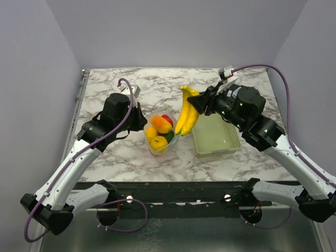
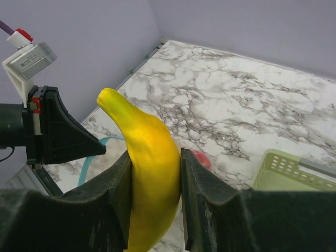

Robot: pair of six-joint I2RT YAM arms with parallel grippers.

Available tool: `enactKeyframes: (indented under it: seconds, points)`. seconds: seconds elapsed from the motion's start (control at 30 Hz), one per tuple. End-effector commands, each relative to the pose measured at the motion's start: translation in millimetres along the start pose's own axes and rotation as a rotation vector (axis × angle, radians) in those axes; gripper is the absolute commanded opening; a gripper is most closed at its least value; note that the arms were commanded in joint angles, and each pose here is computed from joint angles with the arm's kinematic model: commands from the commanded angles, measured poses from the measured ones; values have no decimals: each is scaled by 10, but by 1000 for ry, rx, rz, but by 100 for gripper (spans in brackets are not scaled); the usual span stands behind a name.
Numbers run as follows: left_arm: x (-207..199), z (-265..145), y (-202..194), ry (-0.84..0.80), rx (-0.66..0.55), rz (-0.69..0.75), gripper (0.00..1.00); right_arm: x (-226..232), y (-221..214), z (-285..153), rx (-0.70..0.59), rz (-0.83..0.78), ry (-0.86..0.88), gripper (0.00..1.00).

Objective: Place the food in the zip-top bag and seal the zipper
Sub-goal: Place the fake fruit in the zipper food storage bag.

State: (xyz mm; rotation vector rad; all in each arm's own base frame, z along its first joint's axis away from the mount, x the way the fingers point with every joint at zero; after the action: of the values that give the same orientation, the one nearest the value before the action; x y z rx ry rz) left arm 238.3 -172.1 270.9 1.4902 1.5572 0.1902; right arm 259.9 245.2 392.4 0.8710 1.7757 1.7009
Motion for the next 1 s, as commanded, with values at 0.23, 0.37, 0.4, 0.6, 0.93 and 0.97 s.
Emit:
enactKeyframes:
  seconds: [0.23, 0.37, 0.4, 0.6, 0.93, 0.97]
  points:
    - [-112, -47, 50, -45, 2, -2, 0, 363, 57, 364, -64, -221, -34, 1]
    - [-109, -51, 47, -46, 2, -3, 0, 424, -8, 467, -68, -292, -54, 1]
    - [-112, -54, 47, -47, 1, -2, 0, 438, -34, 490, -67, -302, -54, 1]
    - [-109, -53, 42, -46, 2, -3, 0, 506, -137, 606, -77, -344, -79, 1]
    - [-116, -60, 59, -46, -4, -3, 0, 646, -434, 760, -61, -403, -121, 1]
    - [-114, -63, 62, -46, -5, -4, 0, 672, -466, 758, -55, -407, -119, 1]
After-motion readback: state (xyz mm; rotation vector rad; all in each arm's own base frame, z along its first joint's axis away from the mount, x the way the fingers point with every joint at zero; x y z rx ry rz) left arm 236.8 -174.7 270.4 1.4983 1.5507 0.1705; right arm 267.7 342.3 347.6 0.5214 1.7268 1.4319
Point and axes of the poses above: each gripper's point midway between its finger pads, its own z axis out along the fingers, its own x axis along the line the jaws close on, y = z × x, the point moved 1 cm from there along -z, back along the fingers, and after that the axes turned 12 degrees about -z, right-handed, at the moved point
